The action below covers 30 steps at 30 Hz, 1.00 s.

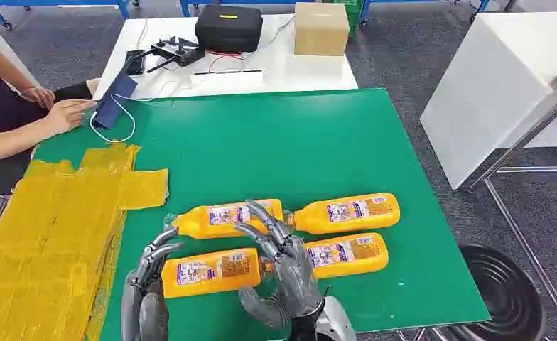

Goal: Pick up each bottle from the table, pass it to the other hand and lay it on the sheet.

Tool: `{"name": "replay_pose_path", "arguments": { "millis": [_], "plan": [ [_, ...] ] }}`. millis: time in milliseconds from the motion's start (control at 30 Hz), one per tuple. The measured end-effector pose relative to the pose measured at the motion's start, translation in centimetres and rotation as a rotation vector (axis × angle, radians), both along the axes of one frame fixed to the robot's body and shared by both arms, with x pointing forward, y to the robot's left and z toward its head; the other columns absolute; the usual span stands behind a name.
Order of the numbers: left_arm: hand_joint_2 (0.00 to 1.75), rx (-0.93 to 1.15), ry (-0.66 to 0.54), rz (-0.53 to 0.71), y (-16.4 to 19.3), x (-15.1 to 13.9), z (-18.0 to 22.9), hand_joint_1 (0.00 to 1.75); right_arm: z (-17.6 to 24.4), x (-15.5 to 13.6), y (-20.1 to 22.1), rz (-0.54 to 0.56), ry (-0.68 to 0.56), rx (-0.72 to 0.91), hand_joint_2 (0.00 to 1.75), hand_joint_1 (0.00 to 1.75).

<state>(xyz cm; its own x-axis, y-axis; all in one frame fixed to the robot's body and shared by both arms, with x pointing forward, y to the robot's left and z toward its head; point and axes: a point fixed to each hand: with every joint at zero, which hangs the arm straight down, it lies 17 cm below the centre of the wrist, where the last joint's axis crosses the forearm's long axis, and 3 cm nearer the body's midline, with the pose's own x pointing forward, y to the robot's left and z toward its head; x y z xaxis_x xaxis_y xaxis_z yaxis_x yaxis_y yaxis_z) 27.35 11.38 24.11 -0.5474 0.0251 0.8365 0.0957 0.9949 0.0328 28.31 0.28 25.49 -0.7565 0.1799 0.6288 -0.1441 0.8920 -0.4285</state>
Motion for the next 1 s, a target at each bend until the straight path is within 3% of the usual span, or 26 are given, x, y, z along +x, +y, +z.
{"name": "replay_pose_path", "arguments": {
  "millis": [433, 500, 567, 600, 633, 767, 1000],
  "plan": [
    [0.00, -0.023, -0.014, -0.003, 0.2, -0.1, 0.3, 1.75, 0.2, 0.0, -0.3, 0.000, -0.001, 0.021, 0.00, 1.75],
    [0.00, -0.169, -0.114, -0.047, 1.4, 0.4, 2.8, 1.75, 0.0, 0.1, -3.1, 0.035, 0.029, 0.172, 0.00, 1.75],
    [0.00, -0.237, -0.156, -0.088, 2.4, 2.2, 4.1, 1.75, -0.9, 1.8, -7.2, 0.068, 0.140, 0.370, 0.00, 1.75],
    [0.00, -0.228, -0.165, -0.086, 3.0, 2.9, 4.1, 0.73, -1.6, 3.0, -9.7, 0.059, 0.191, 0.445, 0.00, 0.10],
    [0.00, -0.220, -0.169, -0.085, 3.4, 3.3, 4.1, 0.00, -2.1, 3.9, -11.9, 0.027, 0.215, 0.502, 0.00, 0.00],
    [0.00, -0.234, -0.175, -0.022, 5.1, 4.7, 4.2, 0.00, -2.9, 3.8, -12.6, -0.034, 0.172, 0.379, 0.00, 0.00],
    [0.00, -0.251, -0.150, 0.034, 6.4, 5.6, 3.3, 0.00, -3.5, 4.2, -14.0, -0.103, 0.166, 0.360, 0.00, 0.00]
  ]
}}
